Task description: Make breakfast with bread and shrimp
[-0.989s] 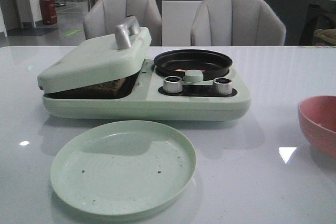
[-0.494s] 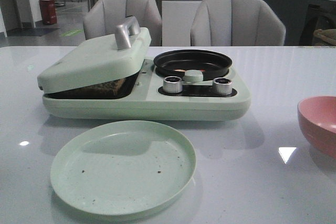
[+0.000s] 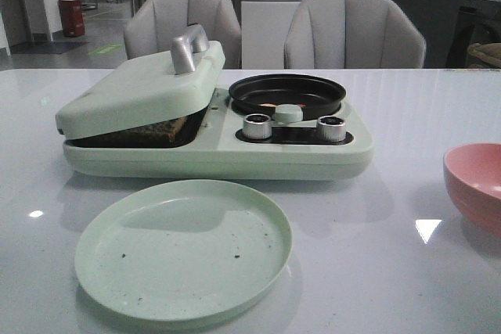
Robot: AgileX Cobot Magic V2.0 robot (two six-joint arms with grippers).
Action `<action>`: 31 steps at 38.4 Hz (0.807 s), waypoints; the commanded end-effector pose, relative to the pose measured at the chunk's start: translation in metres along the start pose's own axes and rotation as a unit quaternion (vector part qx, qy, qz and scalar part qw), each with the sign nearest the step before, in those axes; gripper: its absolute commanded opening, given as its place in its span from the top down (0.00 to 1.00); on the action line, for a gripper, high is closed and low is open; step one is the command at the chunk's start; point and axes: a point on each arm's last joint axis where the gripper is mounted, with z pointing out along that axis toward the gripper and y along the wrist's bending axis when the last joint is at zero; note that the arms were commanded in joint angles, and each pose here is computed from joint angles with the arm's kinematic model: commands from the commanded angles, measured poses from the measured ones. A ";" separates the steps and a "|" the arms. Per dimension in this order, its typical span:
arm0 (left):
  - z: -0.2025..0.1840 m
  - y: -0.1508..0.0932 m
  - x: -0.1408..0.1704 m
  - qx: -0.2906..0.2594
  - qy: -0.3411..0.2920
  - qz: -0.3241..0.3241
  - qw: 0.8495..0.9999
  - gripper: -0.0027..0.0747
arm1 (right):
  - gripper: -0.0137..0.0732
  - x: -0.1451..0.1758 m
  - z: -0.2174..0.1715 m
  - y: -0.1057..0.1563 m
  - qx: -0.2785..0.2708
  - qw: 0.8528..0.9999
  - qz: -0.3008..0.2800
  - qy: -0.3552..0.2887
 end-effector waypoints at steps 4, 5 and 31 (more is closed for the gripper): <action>-0.005 -0.001 -0.013 -0.005 -0.046 -0.008 0.999 0.84 | 0.22 0.008 -0.008 -0.001 0.004 0.999 -0.008 -0.041; -0.005 -0.001 -0.013 -0.005 -0.046 -0.008 0.999 0.84 | 0.22 0.010 -0.008 -0.001 0.004 0.999 -0.008 -0.041; -0.017 0.030 -0.001 -0.174 -0.001 -0.052 0.983 0.83 | 0.82 0.013 -0.003 0.002 -0.011 0.999 0.002 -0.049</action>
